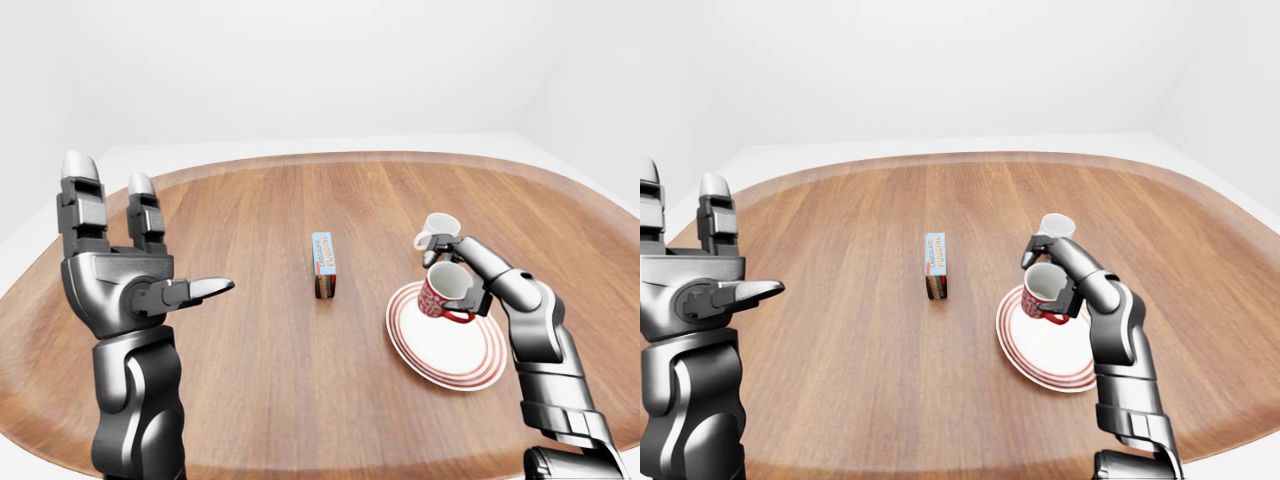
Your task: Pick up the red mug and put it on the plate
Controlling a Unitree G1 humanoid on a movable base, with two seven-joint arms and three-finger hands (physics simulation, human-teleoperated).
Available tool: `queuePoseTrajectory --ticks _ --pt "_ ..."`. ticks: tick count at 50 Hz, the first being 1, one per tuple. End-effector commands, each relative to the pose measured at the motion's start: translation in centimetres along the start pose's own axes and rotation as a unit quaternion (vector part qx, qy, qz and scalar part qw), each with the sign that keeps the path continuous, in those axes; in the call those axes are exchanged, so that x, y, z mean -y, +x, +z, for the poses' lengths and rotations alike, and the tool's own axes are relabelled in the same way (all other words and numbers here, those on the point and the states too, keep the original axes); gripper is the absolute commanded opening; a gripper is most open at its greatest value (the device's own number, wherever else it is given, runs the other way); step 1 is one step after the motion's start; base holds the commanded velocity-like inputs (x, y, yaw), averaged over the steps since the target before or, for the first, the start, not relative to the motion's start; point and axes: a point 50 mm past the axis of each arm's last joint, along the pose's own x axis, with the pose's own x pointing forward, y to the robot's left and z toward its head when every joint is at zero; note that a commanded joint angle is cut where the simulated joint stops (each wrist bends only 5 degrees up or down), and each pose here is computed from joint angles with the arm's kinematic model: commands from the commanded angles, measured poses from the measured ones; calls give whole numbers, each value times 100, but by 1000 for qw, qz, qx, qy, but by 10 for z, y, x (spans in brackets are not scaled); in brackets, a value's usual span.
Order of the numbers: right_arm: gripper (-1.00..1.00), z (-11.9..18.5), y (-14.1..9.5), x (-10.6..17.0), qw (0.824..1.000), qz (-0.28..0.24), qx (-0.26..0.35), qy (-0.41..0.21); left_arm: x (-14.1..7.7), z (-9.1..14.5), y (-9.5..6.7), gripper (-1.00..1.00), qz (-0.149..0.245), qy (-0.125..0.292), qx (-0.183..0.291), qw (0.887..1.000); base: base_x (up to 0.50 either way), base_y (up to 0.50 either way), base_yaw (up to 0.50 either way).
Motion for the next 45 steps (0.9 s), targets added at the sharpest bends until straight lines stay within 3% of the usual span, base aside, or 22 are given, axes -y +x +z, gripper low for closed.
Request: queuePoseTrajectory --ticks 1,18,45 --pt "-100 -29 11 8 998 -20 -58 30 0 1 1 100 0 -2 3 1000 0 0 0" --pt "-100 -65 12 -5 991 -28 -120 60 0 3 2 100 -1 -2 7 1000 0 0 0" --pt "-100 -74 21 -22 989 -67 -134 18 -2 1 2 100 2 1 2 1000 0 0 0"
